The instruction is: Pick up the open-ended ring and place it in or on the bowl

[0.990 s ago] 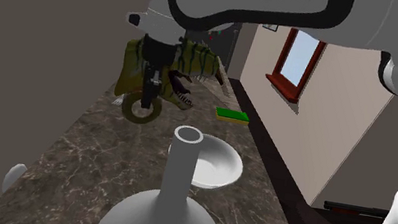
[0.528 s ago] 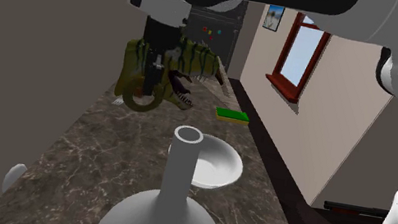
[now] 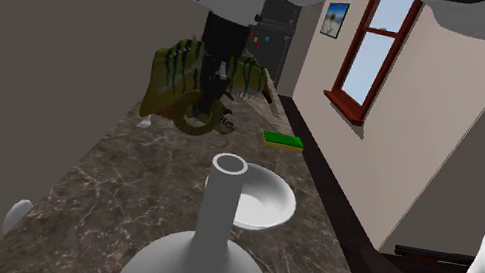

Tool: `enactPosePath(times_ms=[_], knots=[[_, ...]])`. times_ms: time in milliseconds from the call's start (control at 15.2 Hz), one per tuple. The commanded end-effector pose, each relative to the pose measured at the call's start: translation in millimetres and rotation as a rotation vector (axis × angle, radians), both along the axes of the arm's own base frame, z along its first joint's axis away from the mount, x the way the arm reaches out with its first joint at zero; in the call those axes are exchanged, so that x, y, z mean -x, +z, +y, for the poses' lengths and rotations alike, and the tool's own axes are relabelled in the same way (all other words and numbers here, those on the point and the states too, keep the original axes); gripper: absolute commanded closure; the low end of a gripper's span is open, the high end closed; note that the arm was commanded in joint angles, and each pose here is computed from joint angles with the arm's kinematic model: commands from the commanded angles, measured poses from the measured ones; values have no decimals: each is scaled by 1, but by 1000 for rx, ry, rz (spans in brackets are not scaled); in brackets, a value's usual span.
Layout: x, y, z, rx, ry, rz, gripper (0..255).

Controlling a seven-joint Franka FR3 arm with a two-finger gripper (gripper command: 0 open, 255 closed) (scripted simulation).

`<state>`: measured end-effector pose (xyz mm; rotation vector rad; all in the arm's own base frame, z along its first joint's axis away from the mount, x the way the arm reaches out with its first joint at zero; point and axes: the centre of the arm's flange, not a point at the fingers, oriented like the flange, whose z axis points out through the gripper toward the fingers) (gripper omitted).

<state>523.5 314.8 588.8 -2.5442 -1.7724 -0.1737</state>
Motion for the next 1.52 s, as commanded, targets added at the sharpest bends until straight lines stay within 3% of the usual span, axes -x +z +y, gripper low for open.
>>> enactPosePath(times_ms=[0, 594, 1452], knots=[[22, 3, -14, 0, 0, 0, 255], [123, 17, -81, 0, 0, 0, 255], [123, -51, -81, 0, 0, 0, 255]])
